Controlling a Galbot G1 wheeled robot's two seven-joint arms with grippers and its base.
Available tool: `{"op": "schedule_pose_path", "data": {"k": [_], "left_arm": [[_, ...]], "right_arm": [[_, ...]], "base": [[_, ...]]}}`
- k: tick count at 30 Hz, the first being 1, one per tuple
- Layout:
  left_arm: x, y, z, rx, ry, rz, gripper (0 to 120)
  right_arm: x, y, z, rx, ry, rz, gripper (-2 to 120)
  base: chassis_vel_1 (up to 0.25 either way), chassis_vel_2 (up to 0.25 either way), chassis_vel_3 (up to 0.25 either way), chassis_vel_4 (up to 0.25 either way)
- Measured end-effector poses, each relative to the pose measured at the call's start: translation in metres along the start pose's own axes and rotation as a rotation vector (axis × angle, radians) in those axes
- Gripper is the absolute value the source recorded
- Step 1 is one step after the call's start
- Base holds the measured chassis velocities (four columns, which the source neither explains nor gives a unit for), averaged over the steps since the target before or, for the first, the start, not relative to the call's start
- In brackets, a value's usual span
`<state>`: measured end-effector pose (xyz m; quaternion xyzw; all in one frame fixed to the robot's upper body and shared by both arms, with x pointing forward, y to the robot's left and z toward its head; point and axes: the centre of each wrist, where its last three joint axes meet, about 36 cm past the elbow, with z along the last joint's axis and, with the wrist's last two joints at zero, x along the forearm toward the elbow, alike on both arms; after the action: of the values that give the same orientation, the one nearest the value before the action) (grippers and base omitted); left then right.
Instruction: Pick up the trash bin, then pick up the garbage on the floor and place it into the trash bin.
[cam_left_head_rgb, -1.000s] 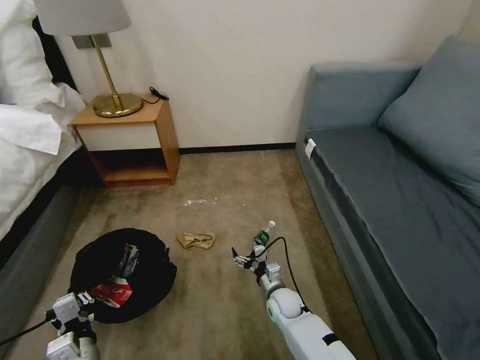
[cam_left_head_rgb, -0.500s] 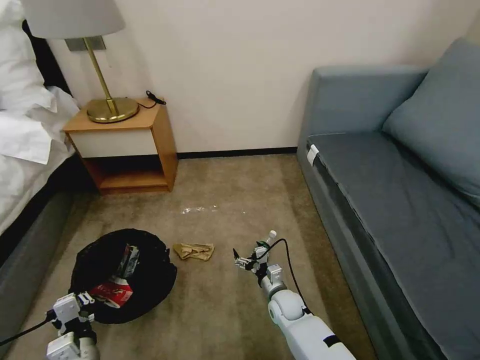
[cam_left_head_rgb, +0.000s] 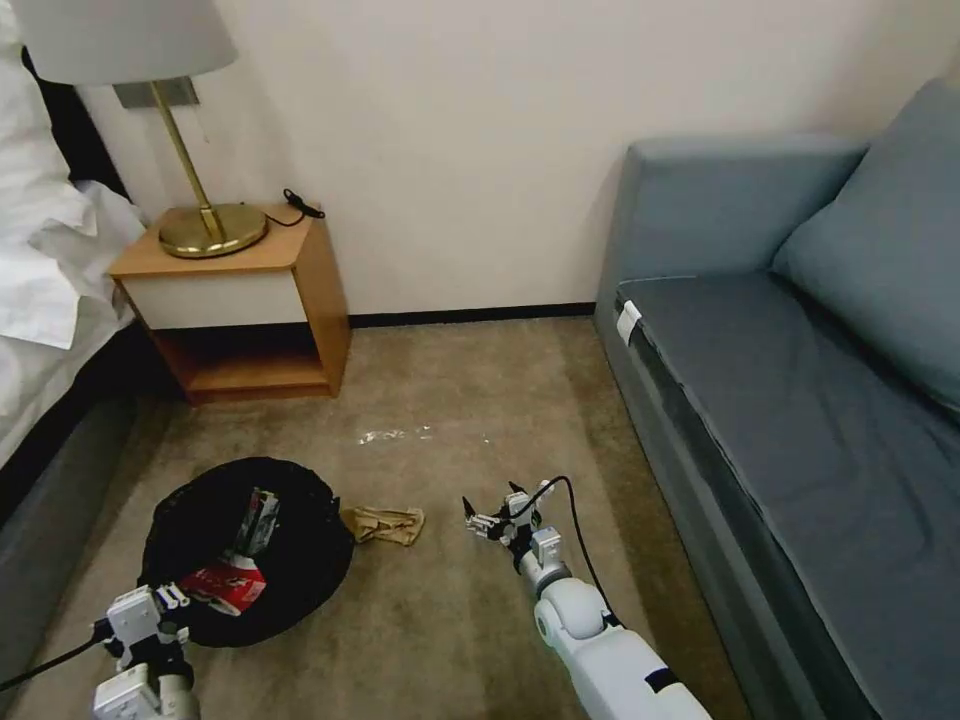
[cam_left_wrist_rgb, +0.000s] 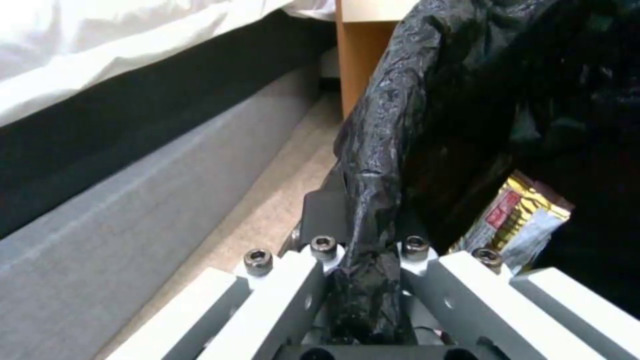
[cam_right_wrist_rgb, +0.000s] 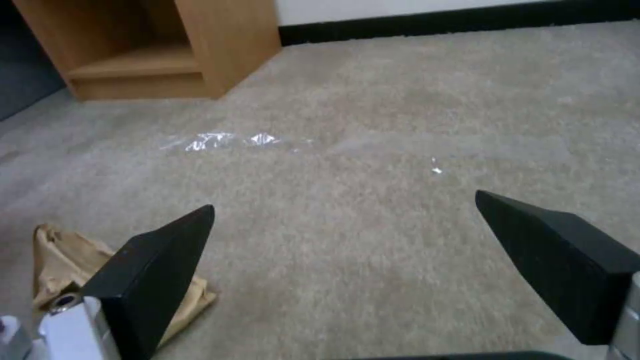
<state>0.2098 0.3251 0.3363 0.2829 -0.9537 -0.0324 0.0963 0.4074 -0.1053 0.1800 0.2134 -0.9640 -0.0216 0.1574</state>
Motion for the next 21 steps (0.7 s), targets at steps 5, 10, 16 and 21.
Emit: {"op": "schedule_pose_path", "data": {"k": [5, 10, 16, 21], "left_arm": [[-0.001, 0.0, 0.0, 0.001, 0.0, 0.0, 3], [-0.001, 0.001, 0.002, -0.001, -0.001, -0.001, 3], [-0.003, 0.006, 0.004, -0.005, -0.005, -0.007, 3], [-0.006, 0.007, 0.003, 0.012, -0.011, -0.015, 3]], "right_arm": [[0.0, 0.002, -0.001, 0.007, -0.003, -0.009, 100], [-0.002, 0.004, -0.002, 0.011, -0.007, -0.019, 100], [-0.002, 0.009, -0.002, 0.02, -0.01, -0.037, 100], [-0.002, 0.017, -0.003, 0.043, -0.023, -0.106, 100]], "base": [[-0.067, 0.072, 0.064, -0.087], [-0.091, 0.083, 0.078, -0.073], [-0.091, 0.09, 0.081, -0.086], [-0.084, 0.066, 0.067, -0.078]]}}
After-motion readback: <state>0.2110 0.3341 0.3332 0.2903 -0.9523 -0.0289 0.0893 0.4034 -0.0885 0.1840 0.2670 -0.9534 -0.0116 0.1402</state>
